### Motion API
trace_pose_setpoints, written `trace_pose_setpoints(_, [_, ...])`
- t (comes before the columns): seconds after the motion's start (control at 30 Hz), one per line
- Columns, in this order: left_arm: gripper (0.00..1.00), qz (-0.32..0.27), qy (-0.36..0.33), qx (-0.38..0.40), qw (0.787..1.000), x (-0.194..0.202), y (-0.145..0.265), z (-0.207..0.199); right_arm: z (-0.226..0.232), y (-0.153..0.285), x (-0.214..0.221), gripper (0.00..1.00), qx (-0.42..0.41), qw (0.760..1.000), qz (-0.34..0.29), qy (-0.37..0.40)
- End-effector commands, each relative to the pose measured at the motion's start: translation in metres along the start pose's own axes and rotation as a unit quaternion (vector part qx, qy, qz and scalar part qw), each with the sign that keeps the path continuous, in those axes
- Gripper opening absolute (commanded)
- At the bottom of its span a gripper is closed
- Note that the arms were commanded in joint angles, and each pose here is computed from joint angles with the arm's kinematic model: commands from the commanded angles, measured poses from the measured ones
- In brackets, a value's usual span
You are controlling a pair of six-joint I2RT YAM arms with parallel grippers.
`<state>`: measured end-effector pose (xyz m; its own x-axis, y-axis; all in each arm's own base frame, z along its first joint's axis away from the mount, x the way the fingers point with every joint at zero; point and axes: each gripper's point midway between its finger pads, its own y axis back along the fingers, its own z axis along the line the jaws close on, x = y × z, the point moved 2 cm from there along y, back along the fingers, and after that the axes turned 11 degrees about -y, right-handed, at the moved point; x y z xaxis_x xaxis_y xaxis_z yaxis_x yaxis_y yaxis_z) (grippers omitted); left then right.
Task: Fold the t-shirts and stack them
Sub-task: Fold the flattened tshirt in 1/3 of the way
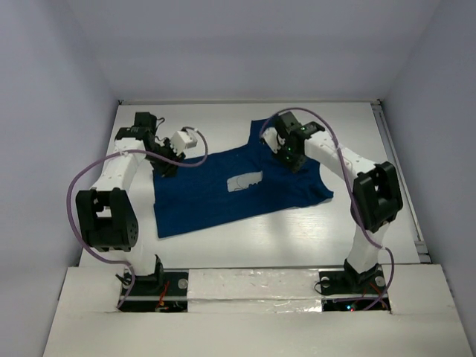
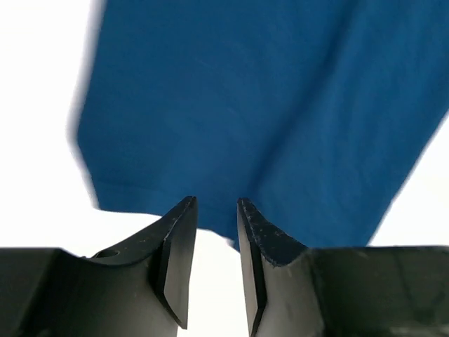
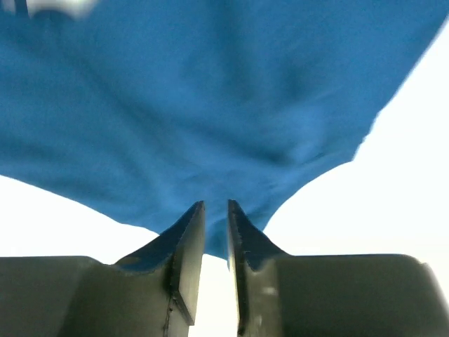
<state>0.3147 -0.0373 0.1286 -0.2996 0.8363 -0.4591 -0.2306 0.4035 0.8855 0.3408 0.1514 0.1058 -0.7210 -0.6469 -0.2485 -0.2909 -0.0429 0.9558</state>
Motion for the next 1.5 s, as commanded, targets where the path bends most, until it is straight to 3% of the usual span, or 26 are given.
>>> trace_pose_setpoints(0.0, [0.26,-0.047,0.039,-0.046,0.997,-0.029,0.009,0.029,-0.036,0.054,-0.054,0.27,0.066,0.992,-0.102,-0.024])
trace_pose_setpoints(0.1, [0.27,-0.056,0.076,-0.065,0.993,-0.034,0.003,0.05,-0.064,0.078,-0.093,0.28,0.085,0.983,-0.153,-0.056])
trace_pose_setpoints(0.17, [0.28,-0.053,0.097,-0.073,0.991,-0.033,-0.004,0.06,-0.076,0.067,-0.111,0.28,0.067,0.982,-0.158,-0.079])
trace_pose_setpoints(0.2, [0.28,-0.045,0.108,-0.067,0.991,-0.029,-0.015,0.064,-0.087,0.087,-0.132,0.28,0.072,0.974,-0.196,-0.092])
trace_pose_setpoints(0.27, [0.28,-0.044,0.123,-0.069,0.989,-0.028,-0.023,0.071,-0.102,0.071,-0.148,0.28,0.072,0.969,-0.202,-0.123])
trace_pose_setpoints(0.3, [0.28,-0.047,0.129,-0.061,0.989,-0.028,-0.029,0.072,-0.108,0.087,-0.168,0.27,0.076,0.959,-0.238,-0.132])
trace_pose_setpoints(0.43, [0.27,-0.066,0.139,-0.04,0.987,-0.037,-0.033,0.073,-0.112,0.038,-0.178,0.2,0.059,0.965,-0.203,-0.156])
trace_pose_setpoints(0.53, [0.25,-0.072,0.14,-0.035,0.987,-0.04,-0.033,0.071,-0.093,-0.011,-0.158,0.15,0.021,0.976,-0.135,-0.168])
trace_pose_setpoints(0.67, [0.25,-0.074,0.137,-0.035,0.987,-0.038,-0.032,0.065,-0.073,-0.039,-0.127,0.1,-0.06,0.976,-0.072,-0.196])
trace_pose_setpoints(0.97, [0.23,-0.067,0.132,-0.037,0.988,-0.025,-0.037,0.05,-0.064,-0.034,-0.113,0.07,-0.069,0.974,-0.069,-0.206])
trace_pose_setpoints(1.27, [0.23,-0.066,0.123,-0.041,0.989,-0.02,-0.034,0.038,-0.04,-0.069,-0.061,0.07,-0.089,0.975,0.016,-0.202])
trace_pose_setpoints(1.47, [0.23,-0.072,0.118,-0.046,0.989,-0.022,-0.028,0.034,-0.031,-0.078,-0.034,0.07,-0.087,0.975,0.033,-0.199])
